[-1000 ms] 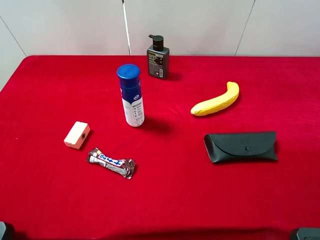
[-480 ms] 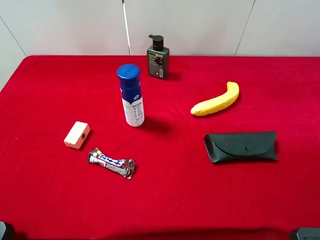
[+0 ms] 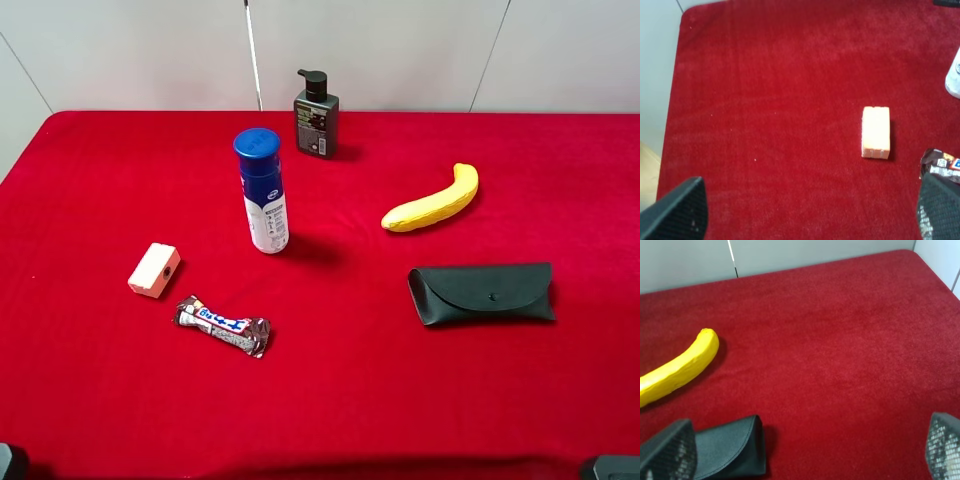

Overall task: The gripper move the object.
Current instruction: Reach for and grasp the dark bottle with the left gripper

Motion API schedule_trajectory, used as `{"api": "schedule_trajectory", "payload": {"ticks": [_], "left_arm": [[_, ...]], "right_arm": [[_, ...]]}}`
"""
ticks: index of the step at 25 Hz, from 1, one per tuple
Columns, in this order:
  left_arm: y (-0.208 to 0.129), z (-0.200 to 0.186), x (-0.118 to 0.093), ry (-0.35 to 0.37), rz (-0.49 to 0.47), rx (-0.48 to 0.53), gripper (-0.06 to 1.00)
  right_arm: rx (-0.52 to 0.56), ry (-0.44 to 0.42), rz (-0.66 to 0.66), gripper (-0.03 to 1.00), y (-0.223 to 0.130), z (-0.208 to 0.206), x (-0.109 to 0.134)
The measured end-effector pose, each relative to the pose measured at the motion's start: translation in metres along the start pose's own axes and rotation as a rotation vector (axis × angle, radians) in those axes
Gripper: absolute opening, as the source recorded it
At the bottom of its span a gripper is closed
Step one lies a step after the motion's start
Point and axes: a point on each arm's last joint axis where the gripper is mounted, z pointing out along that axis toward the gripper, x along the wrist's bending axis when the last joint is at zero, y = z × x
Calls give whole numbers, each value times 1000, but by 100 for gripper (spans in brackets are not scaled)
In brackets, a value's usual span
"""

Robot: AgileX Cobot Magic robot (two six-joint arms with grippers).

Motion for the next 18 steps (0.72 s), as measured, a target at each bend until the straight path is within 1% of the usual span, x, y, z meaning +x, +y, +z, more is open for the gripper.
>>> {"api": "schedule_trajectory", "payload": {"ticks": [5,9,13,18], "left_arm": [[24,10,4,-7,-2,55,82],[41,25,7,-20,-8,123,82],[54,40,6,-68,-27,180,82],[74,54,5,-111,11,218,82]], "right_arm": [[0,0,0,69,0,0,0],[0,0,0,69,0,0,0],[0,0,0,69,0,0,0],[0,0,0,69,0,0,0]]}}
